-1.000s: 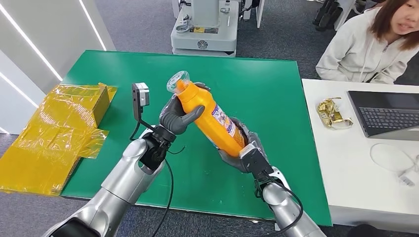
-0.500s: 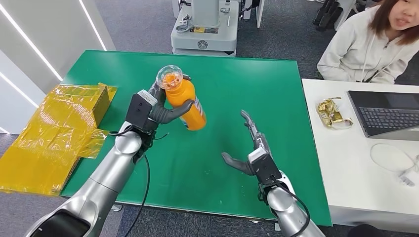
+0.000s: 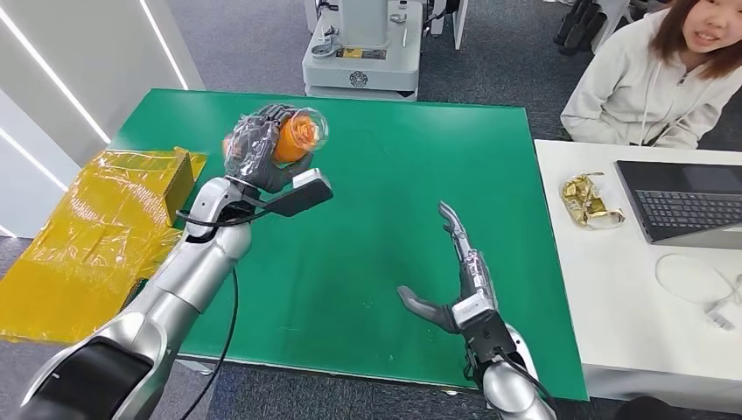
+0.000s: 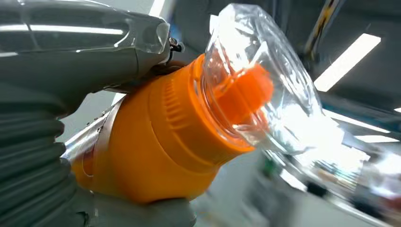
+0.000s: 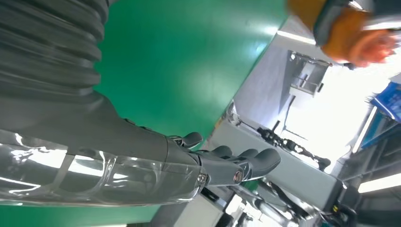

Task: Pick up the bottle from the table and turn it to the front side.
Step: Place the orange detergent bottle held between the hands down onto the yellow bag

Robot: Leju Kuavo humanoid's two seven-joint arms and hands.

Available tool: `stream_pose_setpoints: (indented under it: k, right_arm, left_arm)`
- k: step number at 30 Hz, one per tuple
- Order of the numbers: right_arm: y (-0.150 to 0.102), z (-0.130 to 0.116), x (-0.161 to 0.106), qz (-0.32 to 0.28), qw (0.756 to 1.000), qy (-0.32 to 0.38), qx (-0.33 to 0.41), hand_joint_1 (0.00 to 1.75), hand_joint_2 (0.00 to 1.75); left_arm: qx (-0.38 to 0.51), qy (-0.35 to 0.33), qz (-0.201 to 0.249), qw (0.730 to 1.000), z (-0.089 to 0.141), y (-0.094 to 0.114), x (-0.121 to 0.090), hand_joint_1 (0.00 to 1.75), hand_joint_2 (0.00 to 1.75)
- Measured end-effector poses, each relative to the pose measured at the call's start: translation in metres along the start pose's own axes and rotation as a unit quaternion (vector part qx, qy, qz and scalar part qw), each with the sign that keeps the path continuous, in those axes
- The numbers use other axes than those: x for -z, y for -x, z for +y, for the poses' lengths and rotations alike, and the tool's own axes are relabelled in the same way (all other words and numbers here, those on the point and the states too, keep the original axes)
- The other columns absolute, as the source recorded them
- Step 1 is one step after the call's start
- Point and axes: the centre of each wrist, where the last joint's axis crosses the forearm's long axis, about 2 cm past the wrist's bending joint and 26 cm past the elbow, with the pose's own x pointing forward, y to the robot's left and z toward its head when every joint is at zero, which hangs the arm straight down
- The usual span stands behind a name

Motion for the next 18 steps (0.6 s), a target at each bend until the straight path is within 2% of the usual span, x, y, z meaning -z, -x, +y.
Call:
stream_pose_setpoints:
  k: [3,7,12,18]
  right_arm:
    - [-0.009,-0.003,-0.005,-0.005,1.0,0.003,-0.01,0.0,1.75]
    - [-0.017,-0.008,-0.013,-0.01,1.0,0.016,-0.018,0.0,1.75]
    - [-0.023,-0.015,-0.03,-0.01,0.999,0.043,-0.03,0.0,1.75]
    - [-0.029,-0.022,-0.045,-0.01,0.997,0.063,-0.043,0.0,1.75]
  left_arm:
    - [0.161,0.005,0.007,0.987,0.002,0.012,0.002,1.75,1.75]
    - [0.279,0.036,0.013,0.96,-0.002,0.029,-0.005,1.75,1.75]
    - [0.336,0.065,0.053,0.938,-0.01,0.045,-0.017,1.75,1.75]
    - [0.368,0.091,0.067,0.923,-0.013,0.056,-0.023,1.75,1.75]
